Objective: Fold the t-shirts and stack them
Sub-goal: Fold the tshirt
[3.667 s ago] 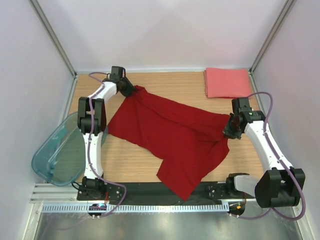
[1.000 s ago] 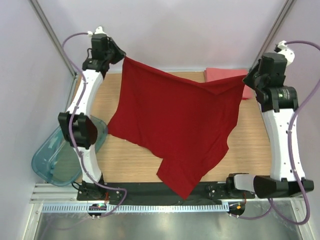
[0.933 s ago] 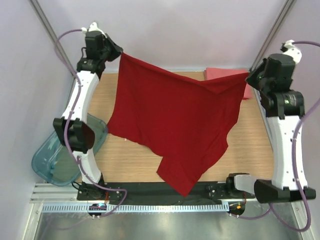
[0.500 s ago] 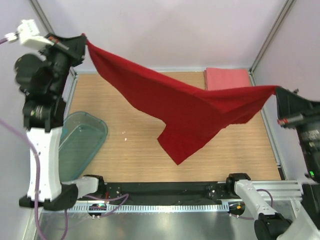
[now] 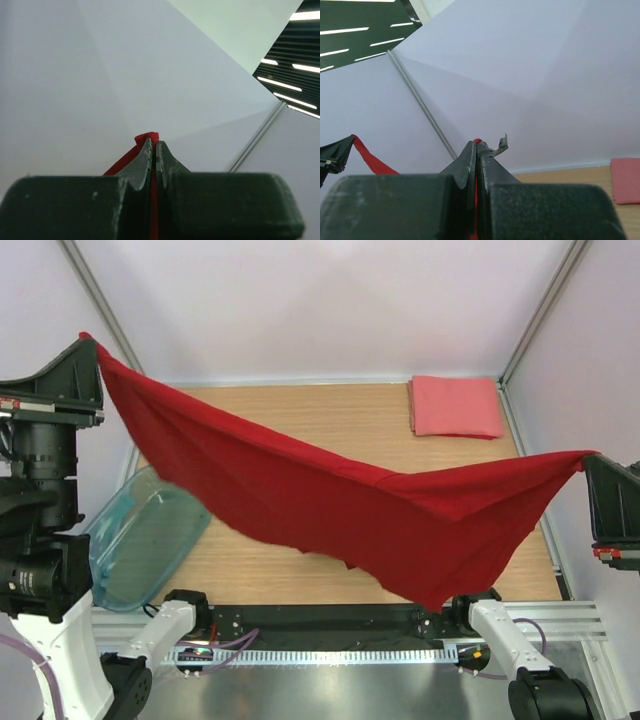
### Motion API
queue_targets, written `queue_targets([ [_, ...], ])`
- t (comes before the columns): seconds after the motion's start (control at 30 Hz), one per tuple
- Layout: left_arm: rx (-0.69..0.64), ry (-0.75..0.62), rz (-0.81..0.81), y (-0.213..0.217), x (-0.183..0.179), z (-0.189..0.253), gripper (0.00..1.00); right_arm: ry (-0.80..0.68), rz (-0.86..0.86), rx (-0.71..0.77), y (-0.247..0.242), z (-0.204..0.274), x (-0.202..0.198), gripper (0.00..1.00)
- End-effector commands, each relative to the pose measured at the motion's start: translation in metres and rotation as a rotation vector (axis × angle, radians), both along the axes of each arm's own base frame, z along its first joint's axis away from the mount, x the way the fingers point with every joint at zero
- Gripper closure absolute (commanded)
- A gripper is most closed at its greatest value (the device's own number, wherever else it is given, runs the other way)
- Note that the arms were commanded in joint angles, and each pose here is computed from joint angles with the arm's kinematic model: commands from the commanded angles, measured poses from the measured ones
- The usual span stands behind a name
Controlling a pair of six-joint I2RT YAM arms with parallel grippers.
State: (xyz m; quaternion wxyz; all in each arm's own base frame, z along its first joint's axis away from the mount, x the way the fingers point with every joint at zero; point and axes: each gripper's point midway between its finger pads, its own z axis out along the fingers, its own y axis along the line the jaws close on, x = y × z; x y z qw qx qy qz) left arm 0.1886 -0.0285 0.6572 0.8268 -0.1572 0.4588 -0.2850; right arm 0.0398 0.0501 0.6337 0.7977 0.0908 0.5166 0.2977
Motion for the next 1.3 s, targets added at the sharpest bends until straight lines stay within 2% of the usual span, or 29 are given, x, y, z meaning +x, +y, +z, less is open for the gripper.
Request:
queue_targets([
  [0.0,-0.03,0.018,0.022,0.003,0.029,-0.002,1.0,0.08,0.015,0.017,0.003,-0.002,0.039,0.99],
  [0.17,-0.053,0.066,-0.03,-0.009,0.066,-0.005,0.99,0.086,0.017,0.052,0.002,0.007,0.057,0.99],
  [0.33,-0.068,0.012,-0.057,-0.012,0.06,0.017,0.99,0.05,0.049,0.073,0.006,0.02,0.046,0.99],
  [0.47,-0.063,-0.025,-0.068,-0.011,0.036,0.023,0.99,-0.031,0.077,0.12,0.007,0.031,0.019,0.99],
  [0.83,-0.062,-0.219,-0.008,0.012,-0.092,0.037,0.99,-0.175,0.11,0.098,0.011,0.04,-0.062,0.99],
  [1.0,-0.075,-0.293,0.048,0.026,-0.128,0.044,0.99,-0.215,0.141,0.115,0.014,0.047,-0.077,0.99],
  [1.13,-0.077,-0.302,0.067,0.029,-0.127,0.051,0.99,-0.228,0.178,0.149,0.017,0.061,-0.071,0.99],
  [1.27,-0.076,-0.247,0.053,0.022,-0.087,0.051,1.0,-0.165,0.158,0.164,0.014,0.058,-0.039,0.99],
])
